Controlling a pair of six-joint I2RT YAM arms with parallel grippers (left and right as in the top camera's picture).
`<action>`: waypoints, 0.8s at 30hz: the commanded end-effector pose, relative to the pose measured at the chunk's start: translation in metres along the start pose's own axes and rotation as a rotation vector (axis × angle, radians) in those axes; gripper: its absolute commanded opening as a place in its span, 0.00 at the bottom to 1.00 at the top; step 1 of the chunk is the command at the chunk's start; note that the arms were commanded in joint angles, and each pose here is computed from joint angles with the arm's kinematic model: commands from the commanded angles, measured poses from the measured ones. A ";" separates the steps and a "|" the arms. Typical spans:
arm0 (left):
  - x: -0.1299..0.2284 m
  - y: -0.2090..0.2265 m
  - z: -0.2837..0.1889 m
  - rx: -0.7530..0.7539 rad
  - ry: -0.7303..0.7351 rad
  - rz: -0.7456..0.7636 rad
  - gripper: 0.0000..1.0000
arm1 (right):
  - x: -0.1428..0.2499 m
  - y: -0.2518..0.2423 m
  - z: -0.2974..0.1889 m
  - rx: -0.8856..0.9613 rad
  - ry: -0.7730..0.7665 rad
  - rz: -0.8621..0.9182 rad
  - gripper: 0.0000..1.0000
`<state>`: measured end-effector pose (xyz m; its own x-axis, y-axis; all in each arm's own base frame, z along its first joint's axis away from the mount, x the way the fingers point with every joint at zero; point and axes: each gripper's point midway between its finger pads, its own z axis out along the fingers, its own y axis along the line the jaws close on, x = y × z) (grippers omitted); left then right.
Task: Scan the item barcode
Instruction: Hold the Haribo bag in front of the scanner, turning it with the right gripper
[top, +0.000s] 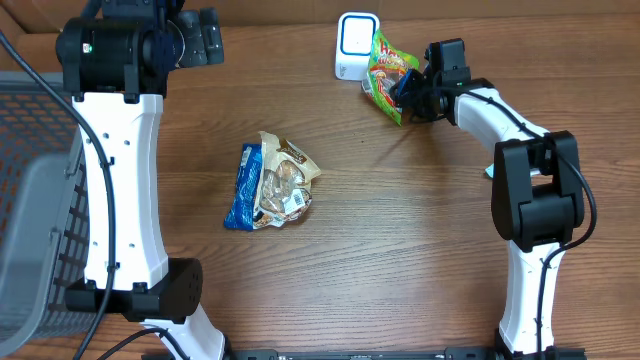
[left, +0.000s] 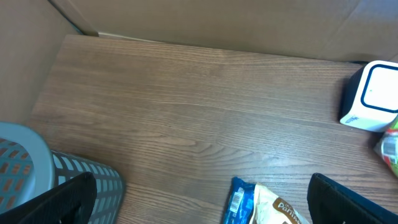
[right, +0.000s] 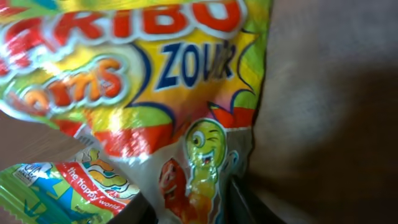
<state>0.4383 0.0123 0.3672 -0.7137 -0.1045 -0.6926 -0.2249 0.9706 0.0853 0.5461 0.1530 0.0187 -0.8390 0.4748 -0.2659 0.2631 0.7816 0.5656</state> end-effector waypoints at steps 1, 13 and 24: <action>-0.001 0.000 0.001 -0.008 -0.003 -0.005 0.99 | 0.030 -0.014 0.003 0.034 0.131 0.072 0.29; -0.001 0.000 0.001 -0.008 -0.003 -0.005 1.00 | 0.084 -0.038 -0.024 0.179 0.373 0.035 0.45; -0.001 0.000 0.001 -0.008 -0.003 -0.005 1.00 | 0.087 -0.034 -0.022 0.232 0.337 0.075 0.04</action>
<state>0.4383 0.0123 0.3672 -0.7137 -0.1045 -0.6926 -0.2249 0.9706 0.0853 0.4634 0.1633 0.0113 -0.9184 0.3923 0.0524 0.3732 0.8142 0.4447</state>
